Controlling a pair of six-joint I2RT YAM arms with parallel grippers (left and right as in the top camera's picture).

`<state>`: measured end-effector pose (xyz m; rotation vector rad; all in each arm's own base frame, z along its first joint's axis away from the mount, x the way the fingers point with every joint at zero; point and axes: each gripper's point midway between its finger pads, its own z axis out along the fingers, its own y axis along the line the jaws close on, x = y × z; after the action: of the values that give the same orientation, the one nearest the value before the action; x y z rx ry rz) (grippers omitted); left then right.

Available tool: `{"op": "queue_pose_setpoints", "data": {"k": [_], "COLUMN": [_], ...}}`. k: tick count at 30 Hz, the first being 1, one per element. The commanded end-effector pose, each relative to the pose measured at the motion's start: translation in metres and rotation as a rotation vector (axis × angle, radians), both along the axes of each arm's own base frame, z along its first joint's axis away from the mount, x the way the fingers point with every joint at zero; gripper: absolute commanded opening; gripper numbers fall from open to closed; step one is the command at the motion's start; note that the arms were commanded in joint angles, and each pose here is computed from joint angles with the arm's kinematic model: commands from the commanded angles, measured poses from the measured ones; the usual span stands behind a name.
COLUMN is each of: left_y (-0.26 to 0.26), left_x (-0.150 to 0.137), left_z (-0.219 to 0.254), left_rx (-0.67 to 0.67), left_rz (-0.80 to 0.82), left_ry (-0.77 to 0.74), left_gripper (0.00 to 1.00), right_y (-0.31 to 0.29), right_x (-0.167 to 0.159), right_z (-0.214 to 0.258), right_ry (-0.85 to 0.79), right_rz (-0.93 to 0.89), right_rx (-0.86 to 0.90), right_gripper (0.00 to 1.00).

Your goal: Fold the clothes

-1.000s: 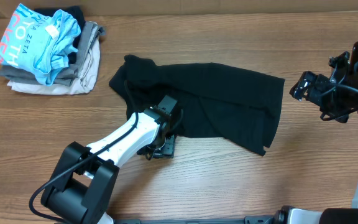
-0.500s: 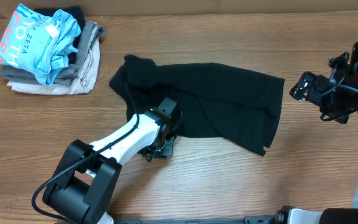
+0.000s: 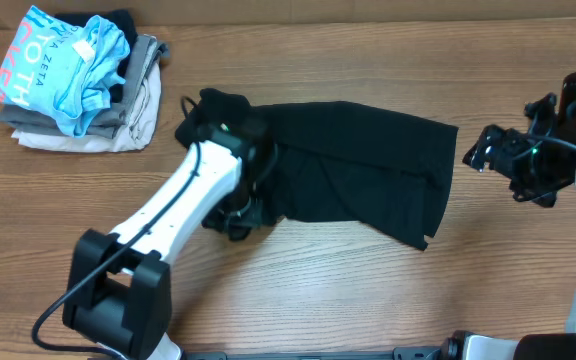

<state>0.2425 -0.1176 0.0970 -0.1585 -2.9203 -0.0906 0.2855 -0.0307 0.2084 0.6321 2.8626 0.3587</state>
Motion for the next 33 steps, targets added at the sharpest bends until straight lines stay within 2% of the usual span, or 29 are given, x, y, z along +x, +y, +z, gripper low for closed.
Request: {"op": "queue_pose_setpoints", "data": {"k": [1, 6, 10, 13, 23, 33], "left_y": [0.000, 0.003, 0.006, 0.007, 0.010, 0.004], "left_x": [0.013, 0.018, 0.022, 0.026, 0.049, 0.075], "left_z": [0.021, 0.044, 0.058, 0.069, 0.102, 0.128], "left_rx": [-0.018, -0.005, 0.010, 0.022, 0.045, 0.024], "left_rz": [-0.060, -0.091, -0.096, -0.103, -0.107, -0.100], "left_ry": [-0.031, -0.052, -0.075, -0.101, -0.229, -0.374], "left_gripper": [0.04, 0.04, 0.04, 0.04, 0.04, 0.04], "right_y": [0.013, 0.031, 0.045, 0.052, 0.063, 0.063], "right_x": [-0.013, -0.031, -0.042, -0.045, -0.043, -0.035], "right_z": [-0.022, -0.062, -0.088, -0.105, -0.148, -0.162], "right_ry": [0.071, 0.183, 0.234, 0.249, 0.202, 0.160], "right_rz": [0.022, 0.017, 0.021, 0.017, 0.025, -0.023], "right_rx": [0.047, 0.076, 0.090, 0.092, 0.109, 0.115], "right_gripper": [0.90, 0.82, 0.79, 0.73, 0.59, 0.49]}}
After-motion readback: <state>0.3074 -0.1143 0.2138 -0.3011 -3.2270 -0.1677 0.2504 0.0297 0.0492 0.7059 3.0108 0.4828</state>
